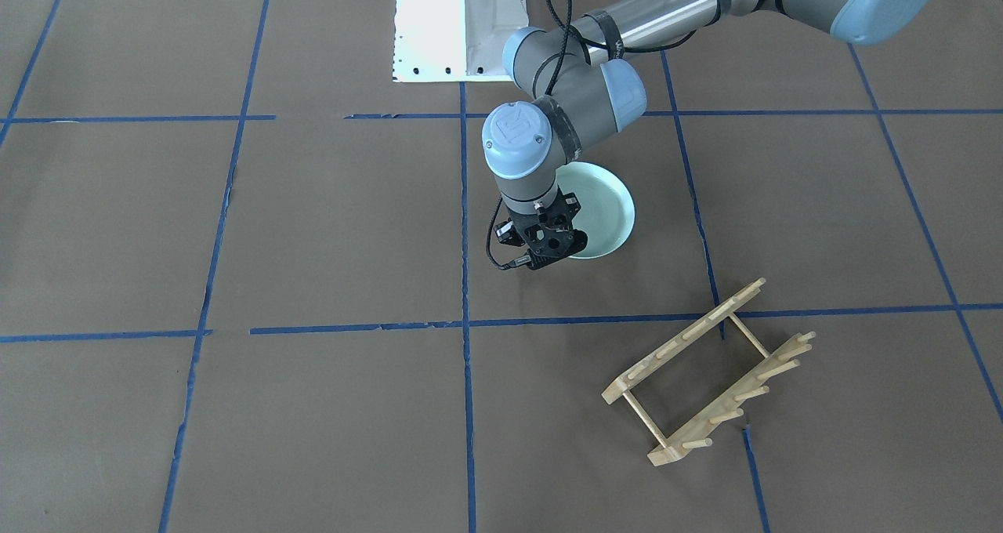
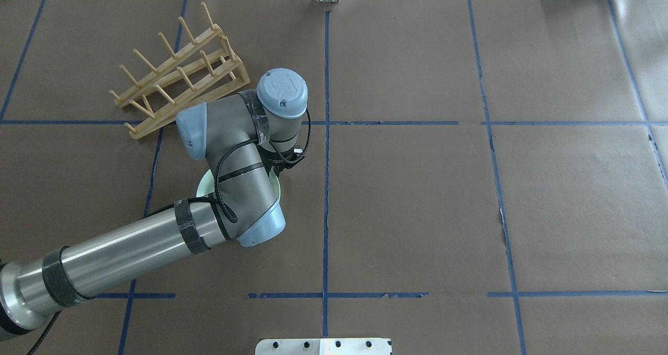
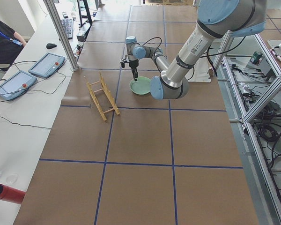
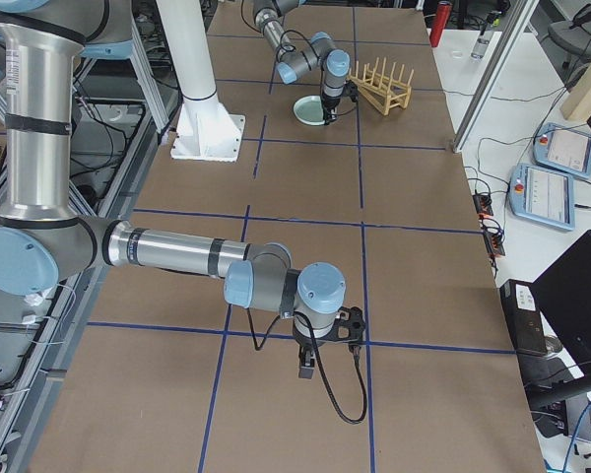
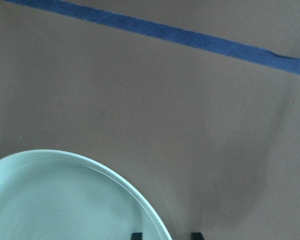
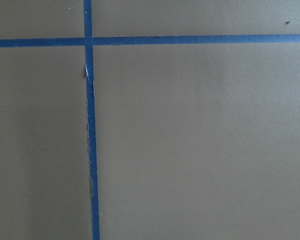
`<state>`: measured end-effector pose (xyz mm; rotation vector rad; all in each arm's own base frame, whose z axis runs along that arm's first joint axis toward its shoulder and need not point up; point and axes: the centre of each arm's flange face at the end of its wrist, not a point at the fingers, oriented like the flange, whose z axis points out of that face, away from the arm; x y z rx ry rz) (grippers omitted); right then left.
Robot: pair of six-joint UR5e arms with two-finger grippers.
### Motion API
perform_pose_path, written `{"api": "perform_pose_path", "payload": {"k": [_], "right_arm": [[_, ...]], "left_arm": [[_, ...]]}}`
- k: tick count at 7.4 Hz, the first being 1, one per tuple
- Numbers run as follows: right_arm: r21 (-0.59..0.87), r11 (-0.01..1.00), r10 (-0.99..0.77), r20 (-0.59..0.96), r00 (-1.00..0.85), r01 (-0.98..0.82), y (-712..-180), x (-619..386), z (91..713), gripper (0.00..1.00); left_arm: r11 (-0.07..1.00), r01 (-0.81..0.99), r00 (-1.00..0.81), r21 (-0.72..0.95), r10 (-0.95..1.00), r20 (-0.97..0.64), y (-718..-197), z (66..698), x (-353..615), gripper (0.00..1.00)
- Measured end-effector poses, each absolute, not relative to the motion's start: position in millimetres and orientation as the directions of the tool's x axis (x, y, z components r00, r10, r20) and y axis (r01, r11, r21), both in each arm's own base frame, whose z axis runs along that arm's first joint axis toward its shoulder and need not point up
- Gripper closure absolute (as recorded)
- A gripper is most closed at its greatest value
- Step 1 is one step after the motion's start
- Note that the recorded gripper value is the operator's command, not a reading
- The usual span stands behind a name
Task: Place plate on rack
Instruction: 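Close the left gripper on the plate rim farthest from the robot, then lift the plate with the left gripper and tilt it upright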
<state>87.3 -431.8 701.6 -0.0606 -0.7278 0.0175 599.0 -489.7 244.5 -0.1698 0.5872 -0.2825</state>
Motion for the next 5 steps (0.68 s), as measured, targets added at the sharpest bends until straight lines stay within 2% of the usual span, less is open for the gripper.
{"api": "perform_pose_path", "payload": {"k": [3, 5], "right_arm": [[-0.061, 0.998, 0.037, 0.664, 0.747, 0.005, -431.9, 87.2, 701.5, 0.00], [-0.061, 0.998, 0.037, 0.664, 0.747, 0.005, -431.8, 87.4, 701.5, 0.00]], "left_arm": [[0.943, 0.193, 0.762, -0.270, -0.318, -0.564, -490.8, 222.9, 581.7, 1.00], [0.946, 0.218, 0.680, -0.238, -0.323, -0.659, -512.2, 177.5, 518.3, 1.00]]}}
